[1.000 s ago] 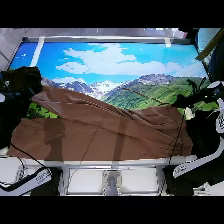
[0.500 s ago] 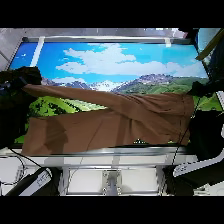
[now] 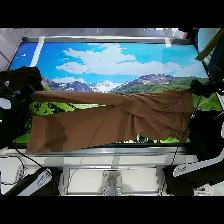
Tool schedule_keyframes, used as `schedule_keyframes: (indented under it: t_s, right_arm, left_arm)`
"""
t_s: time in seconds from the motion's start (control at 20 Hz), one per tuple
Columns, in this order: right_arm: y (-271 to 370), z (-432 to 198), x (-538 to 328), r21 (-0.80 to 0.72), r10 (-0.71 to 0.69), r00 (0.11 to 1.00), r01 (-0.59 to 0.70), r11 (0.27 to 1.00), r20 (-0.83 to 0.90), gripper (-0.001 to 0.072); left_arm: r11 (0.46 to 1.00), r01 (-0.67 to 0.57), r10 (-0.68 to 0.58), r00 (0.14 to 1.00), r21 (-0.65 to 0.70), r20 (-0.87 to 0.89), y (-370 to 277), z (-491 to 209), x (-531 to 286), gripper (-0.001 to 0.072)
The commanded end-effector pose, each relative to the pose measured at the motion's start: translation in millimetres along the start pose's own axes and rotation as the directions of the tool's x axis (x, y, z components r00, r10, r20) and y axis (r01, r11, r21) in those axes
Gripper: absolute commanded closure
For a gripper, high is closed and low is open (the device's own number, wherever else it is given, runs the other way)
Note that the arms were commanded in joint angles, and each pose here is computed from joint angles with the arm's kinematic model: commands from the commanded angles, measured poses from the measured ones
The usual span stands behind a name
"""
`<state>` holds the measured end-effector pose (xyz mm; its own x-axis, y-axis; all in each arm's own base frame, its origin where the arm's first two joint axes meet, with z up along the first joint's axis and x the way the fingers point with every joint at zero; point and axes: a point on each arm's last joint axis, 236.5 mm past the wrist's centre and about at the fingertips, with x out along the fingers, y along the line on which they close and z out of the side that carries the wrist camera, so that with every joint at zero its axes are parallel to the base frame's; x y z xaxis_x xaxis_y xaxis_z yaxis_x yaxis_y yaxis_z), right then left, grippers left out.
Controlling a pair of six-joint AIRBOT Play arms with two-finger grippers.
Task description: Fold the clothes and pants, and hang the long-sleeved shirts on hangers.
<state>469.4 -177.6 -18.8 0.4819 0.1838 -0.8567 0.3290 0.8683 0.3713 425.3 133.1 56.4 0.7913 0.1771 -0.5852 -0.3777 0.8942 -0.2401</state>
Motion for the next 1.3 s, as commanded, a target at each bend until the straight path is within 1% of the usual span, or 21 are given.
schedule_keyframes:
  t_s: [0.0,0.1,0.2,0.25,0.3,0.35,0.4,0.45,0.5,0.55,0.6,0.65,0.75,0.85,0.9,0.95,1.0,1.1,1.15,1.2,1.25]
  right_arm:
    - [12,22,0,0.046,0.050,0.994,-0.054,0.997,0.094,0.0690]
    - [11,29,-1,0.051,0.046,0.991,-0.053,0.997,0.127,0.0690]
    - [12,33,-1,0.054,0.047,0.989,-0.055,0.997,0.140,0.0689]
    - [14,33,-1,0.056,0.054,0.988,-0.062,0.996,0.142,0.0661]
    - [16,34,-2,0.062,0.063,0.987,-0.072,0.995,0.146,0.0522]
    - [18,36,-2,0.067,0.069,0.985,-0.080,0.995,0.155,0.0334]
    - [19,38,-3,0.072,0.075,0.983,-0.088,0.994,0.165,0.0306]
    - [21,40,-3,0.076,0.081,0.982,-0.095,0.993,0.171,0.0306]
    - [22,40,-4,0.075,0.084,0.982,-0.098,0.992,0.170,0.0306]
    - [23,37,-6,0.072,0.089,0.984,-0.101,0.992,0.157,0.0306]
    - [22,32,-10,0.061,0.086,0.987,-0.095,0.994,0.133,0.0306]
    - [18,25,-17,0.043,0.073,0.993,-0.078,0.996,0.095,0.0306]
    - [2,5,-41,0.000,0.026,0.999,-0.026,1.000,0.018,0.0307]
    - [-16,-14,-76,-0.036,-0.015,0.999,0.014,0.999,-0.036,0.0307]
    - [-25,-26,-94,-0.046,-0.023,0.998,0.020,0.999,-0.054,0.0307]
    - [-32,-38,-109,-0.050,-0.024,0.998,0.021,0.999,-0.065,0.0307]
    - [-40,-51,-121,-0.046,-0.028,0.997,0.025,0.999,-0.071,0.0307]
    - [-56,-85,-134,0.008,-0.025,0.997,0.025,1.000,-0.075,0.0307]
    - [-62,-105,-136,0.037,-0.013,0.996,0.016,0.999,-0.083,0.0307]
    - [-67,-123,-134,0.050,-0.005,0.995,0.010,0.999,-0.097,0.0307]
    - [-71,-138,-133,0.065,-0.001,0.994,0.008,0.998,-0.109,0.0307]
  left_arm:
    - [0.999,0.001,0.003,0.992,-0.035,0.128,-1,30,-8,0.0701]
    - [0.999,0.003,0.004,0.979,-0.033,0.205,-1,50,-16,0.0701]
    - [0.999,0.011,-0.004,0.983,-0.032,0.186,-5,45,-14,0.0701]
    - [0.999,0.022,-0.016,0.986,-0.036,0.166,-10,39,-12,0.0700]
    - [0.998,0.040,-0.033,0.987,-0.042,0.156,-18,35,-10,0.0700]
    - [0.998,0.048,-0.042,0.987,-0.035,0.154,-23,34,-8,0.0700]
    - [0.998,0.055,-0.050,0.987,-0.029,0.154,-27,33,-7,0.0700]
    - [0.998,0.060,-0.055,0.986,-0.027,0.155,-30,33,-7,0.0689]
    - [0.998,0.060,-0.055,0.986,-0.026,0.158,-30,34,-8,0.0478]
    - [0.997,0.065,-0.056,0.984,-0.049,0.168,-30,37,-12,0.0076]
    - [0.993,0.070,-0.052,0.982,-0.095,0.182,-27,43,-19,0.0012]
    - [0.988,0.075,-0.047,0.978,-0.132,0.204,-23,51,-31,0.0012]
    - [0.987,0.064,-0.028,0.973,-0.149,0.230,-11,64,-63,0.0012]
    - [0.990,-0.023,0.042,0.990,-0.137,0.137,18,46,-98,0.0015]
    - [0.985,-0.103,0.107,0.994,-0.140,0.024,41,18,-116,0.0063]
    - [0.962,-0.203,0.188,0.978,-0.183,-0.096,67,-13,-134,0.0147]
    - [0.905,-0.335,0.284,0.934,-0.261,-0.216,99,-49,-155,0.0153]
    - [0.748,-0.548,0.415,0.827,-0.375,-0.379,146,-110,-194,0.0153]
    - [0.693,-0.594,0.430,0.795,-0.407,-0.427,158,-134,-206,0.0156]
    - [0.659,-0.606,0.410,0.786,-0.446,-0.462,161,-153,-209,0.0167]
    - [0.650,-0.601,0.375,0.786,-0.465,-0.491,161,-169,-208,0.0168]
